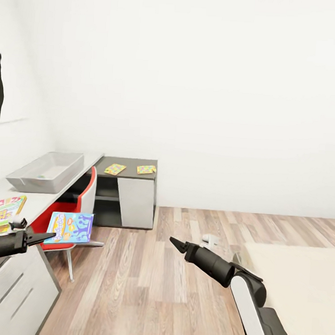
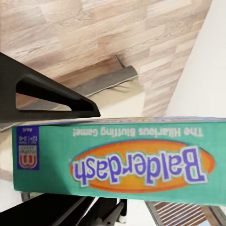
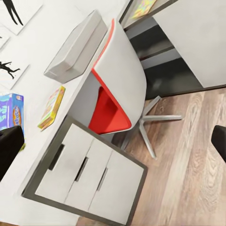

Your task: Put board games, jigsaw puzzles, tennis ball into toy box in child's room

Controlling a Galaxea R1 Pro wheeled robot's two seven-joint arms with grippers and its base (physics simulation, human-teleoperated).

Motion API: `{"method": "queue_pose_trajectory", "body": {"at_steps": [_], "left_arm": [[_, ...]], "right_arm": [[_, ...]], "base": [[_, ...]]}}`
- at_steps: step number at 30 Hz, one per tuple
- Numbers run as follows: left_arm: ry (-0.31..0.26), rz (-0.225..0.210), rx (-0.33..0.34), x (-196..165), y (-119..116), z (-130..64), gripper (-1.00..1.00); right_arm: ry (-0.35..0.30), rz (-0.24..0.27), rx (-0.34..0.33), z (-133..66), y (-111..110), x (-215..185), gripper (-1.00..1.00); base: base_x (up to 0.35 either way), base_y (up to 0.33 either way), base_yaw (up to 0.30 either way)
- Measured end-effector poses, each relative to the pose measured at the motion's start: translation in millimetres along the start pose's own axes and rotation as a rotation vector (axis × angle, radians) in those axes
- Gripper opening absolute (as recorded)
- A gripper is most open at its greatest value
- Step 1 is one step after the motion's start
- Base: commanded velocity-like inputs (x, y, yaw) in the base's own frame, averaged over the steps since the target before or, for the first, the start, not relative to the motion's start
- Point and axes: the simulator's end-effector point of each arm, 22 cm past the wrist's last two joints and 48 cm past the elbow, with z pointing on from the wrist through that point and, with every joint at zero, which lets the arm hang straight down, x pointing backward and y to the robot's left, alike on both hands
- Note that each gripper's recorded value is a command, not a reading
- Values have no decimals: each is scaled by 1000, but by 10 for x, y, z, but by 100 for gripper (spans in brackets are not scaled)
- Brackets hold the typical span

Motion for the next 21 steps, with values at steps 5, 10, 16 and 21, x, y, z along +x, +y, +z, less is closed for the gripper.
{"method": "queue_pose_trajectory", "body": {"at_steps": [5, 10, 16, 21], "left_arm": [[4, 51, 6, -90, -163, -4, -100], [-44, 78, 72, -255, -419, -52, -100], [-11, 126, 146, -255, -756, 80, -100], [30, 136, 159, -180, -860, 146, -100]], "right_arm": [[1, 2, 1, -18, 32, -25, 100], [-1, 3, 1, -47, 63, -66, 100], [-4, 5, 6, -81, 88, -111, 100], [-6, 7, 10, -107, 111, -142, 100]], "base": [[0, 0, 287], [0, 0, 286], [0, 0, 286], [0, 0, 287]]}}
